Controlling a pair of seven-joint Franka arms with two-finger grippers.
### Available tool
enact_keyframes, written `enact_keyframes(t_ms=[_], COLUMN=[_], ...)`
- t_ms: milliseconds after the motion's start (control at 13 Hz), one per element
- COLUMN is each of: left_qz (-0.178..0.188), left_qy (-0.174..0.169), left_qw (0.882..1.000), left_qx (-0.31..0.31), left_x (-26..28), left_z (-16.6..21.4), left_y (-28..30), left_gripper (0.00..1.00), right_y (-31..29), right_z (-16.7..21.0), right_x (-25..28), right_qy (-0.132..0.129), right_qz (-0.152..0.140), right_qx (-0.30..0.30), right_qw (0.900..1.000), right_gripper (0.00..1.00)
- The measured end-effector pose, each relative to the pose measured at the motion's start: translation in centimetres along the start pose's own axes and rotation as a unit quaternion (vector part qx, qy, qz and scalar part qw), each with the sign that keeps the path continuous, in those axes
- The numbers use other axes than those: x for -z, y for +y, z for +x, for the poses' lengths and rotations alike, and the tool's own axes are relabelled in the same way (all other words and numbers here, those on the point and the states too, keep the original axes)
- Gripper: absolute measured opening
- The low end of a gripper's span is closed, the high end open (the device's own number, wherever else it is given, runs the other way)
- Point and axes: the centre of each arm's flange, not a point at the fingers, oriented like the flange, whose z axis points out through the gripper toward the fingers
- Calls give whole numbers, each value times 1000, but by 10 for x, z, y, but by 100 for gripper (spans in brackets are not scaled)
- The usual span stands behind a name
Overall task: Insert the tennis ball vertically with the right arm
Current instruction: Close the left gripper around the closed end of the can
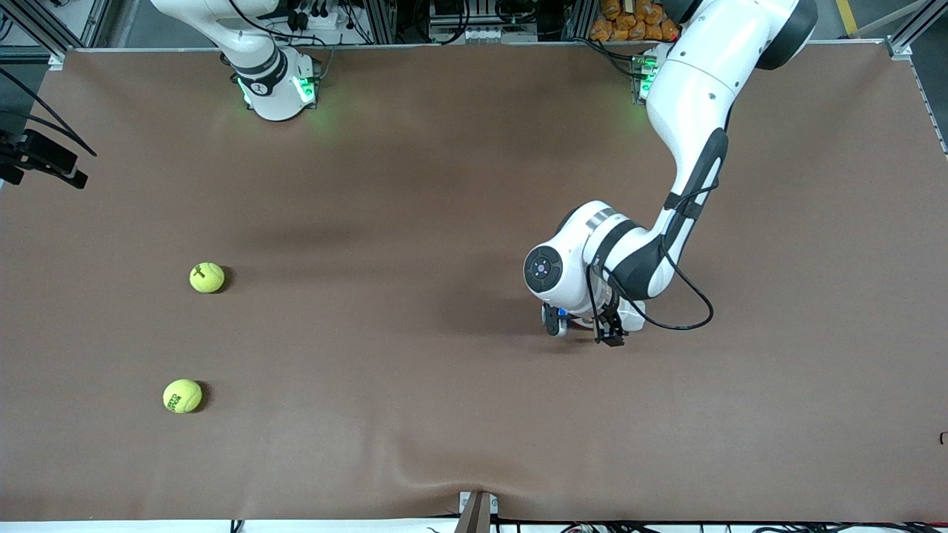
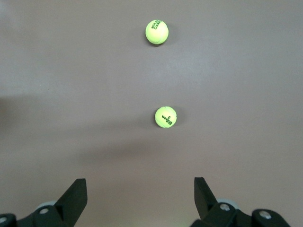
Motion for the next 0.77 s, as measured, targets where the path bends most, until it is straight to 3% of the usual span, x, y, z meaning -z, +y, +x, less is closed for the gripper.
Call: enact_keyframes(t_ms=[767], left_qz=[-8], left_qy=[-16], left_qw=[1000], left_qx=[-15], left_x=[-25], left_z=[15], left_y=[5], left_gripper=[100], right_y=[12], right_z=[-1], right_x=[0], right_qy=[-7], right_qz=[0], right_qx=[24], right_qw=[1000], right_gripper=[100])
